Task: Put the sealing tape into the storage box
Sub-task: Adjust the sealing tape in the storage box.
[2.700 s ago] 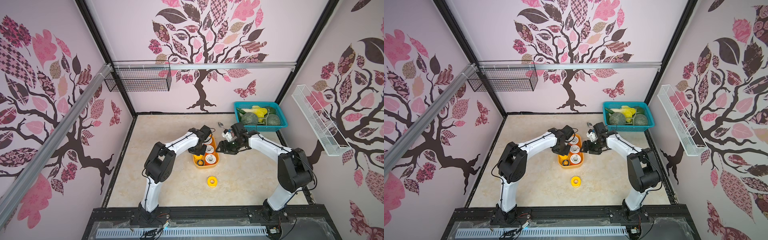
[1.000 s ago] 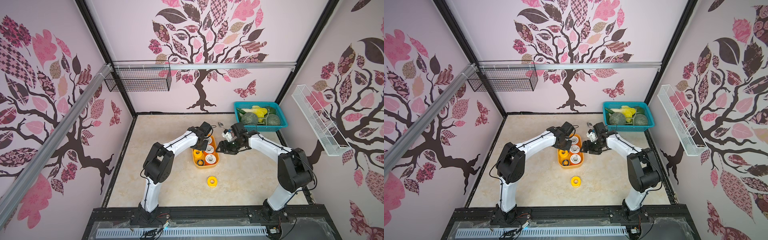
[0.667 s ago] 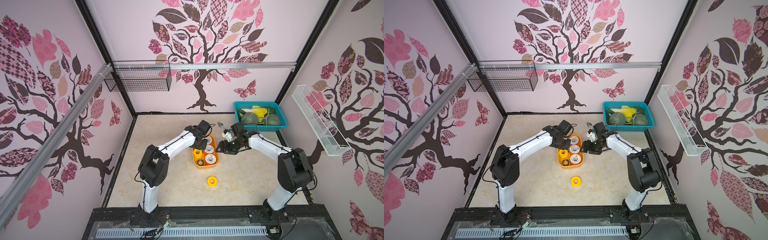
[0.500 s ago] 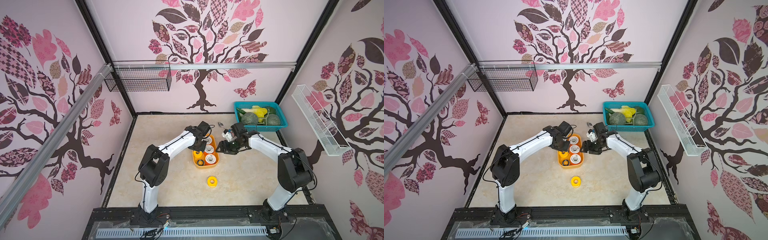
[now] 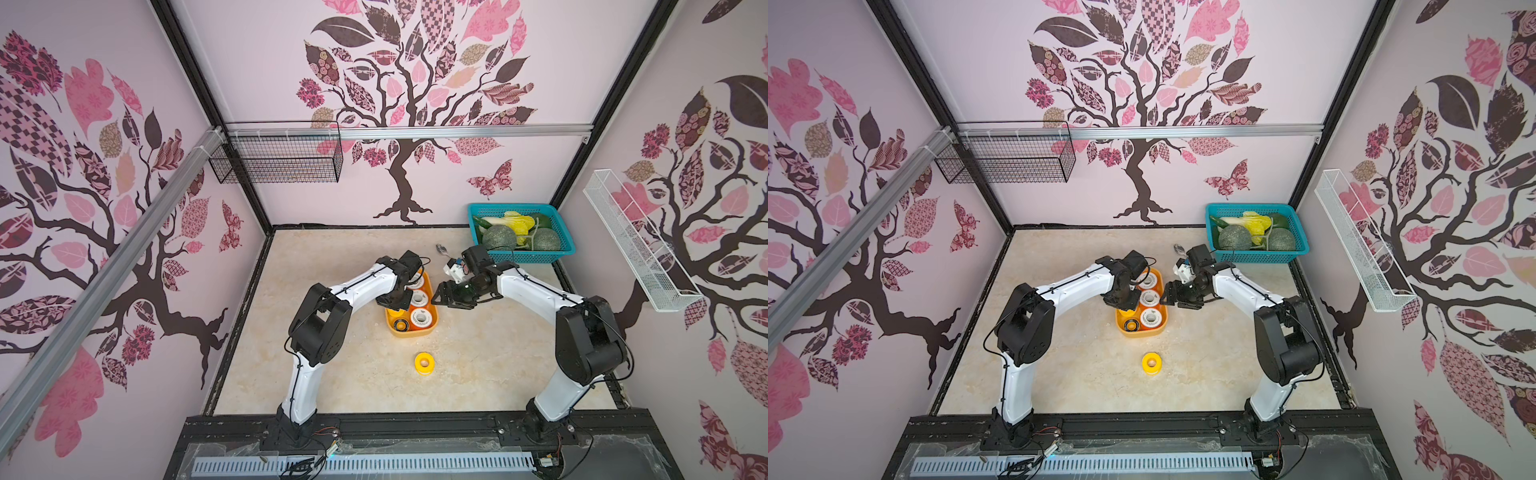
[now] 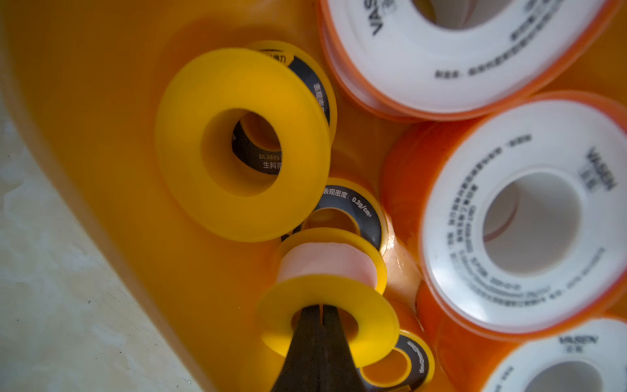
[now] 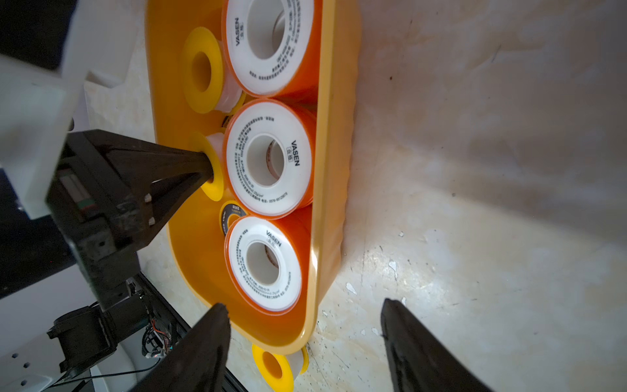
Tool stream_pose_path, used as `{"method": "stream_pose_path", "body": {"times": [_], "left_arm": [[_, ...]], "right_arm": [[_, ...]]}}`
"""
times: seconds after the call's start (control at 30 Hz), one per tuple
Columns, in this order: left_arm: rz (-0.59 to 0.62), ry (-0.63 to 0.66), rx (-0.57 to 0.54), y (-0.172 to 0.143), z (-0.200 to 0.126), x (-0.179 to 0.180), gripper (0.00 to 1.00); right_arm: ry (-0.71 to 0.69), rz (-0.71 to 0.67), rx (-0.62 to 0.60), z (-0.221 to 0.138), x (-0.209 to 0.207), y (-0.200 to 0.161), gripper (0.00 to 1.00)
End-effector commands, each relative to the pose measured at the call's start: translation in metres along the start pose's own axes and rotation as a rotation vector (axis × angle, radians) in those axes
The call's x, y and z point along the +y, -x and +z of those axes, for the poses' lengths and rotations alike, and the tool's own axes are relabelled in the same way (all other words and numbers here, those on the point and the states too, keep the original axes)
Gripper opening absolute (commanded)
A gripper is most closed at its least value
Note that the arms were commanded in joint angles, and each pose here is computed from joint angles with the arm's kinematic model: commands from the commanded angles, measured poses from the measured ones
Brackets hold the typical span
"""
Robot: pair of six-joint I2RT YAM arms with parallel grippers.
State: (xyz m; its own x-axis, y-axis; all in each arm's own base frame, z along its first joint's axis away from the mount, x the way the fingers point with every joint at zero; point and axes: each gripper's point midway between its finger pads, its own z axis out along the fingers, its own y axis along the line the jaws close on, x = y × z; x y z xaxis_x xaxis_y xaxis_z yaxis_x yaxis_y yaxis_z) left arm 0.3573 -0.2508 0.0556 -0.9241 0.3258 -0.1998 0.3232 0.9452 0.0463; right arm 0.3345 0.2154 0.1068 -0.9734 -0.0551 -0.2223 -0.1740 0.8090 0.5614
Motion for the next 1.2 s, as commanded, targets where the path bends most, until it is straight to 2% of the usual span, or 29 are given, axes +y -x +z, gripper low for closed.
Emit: {"method": "stream_pose_path", "body": {"times": [0.0, 0.57, 0.83, 1.17], "left_arm": [[-0.008, 0.011, -0.005, 0.007, 0.005, 0.002, 0.03], [-0.027, 0.034, -0.049, 0.026, 0.014, 0.002, 0.03], [-0.037, 0.043, -0.103, 0.038, 0.006, 0.003, 0.05], [-0.032, 0.092, -0.099, 0.043, 0.014, 0.010, 0.05]], "right_arm": [[-0.006, -0.005, 0.008, 0.001, -0.004, -0.002, 0.75], [-0.005, -0.004, 0.008, 0.000, -0.004, -0.004, 0.75], [-0.007, -0.007, 0.007, -0.002, -0.003, -0.004, 0.75], [-0.003, -0.009, 0.008, -0.003, -0.002, -0.004, 0.75]]}}
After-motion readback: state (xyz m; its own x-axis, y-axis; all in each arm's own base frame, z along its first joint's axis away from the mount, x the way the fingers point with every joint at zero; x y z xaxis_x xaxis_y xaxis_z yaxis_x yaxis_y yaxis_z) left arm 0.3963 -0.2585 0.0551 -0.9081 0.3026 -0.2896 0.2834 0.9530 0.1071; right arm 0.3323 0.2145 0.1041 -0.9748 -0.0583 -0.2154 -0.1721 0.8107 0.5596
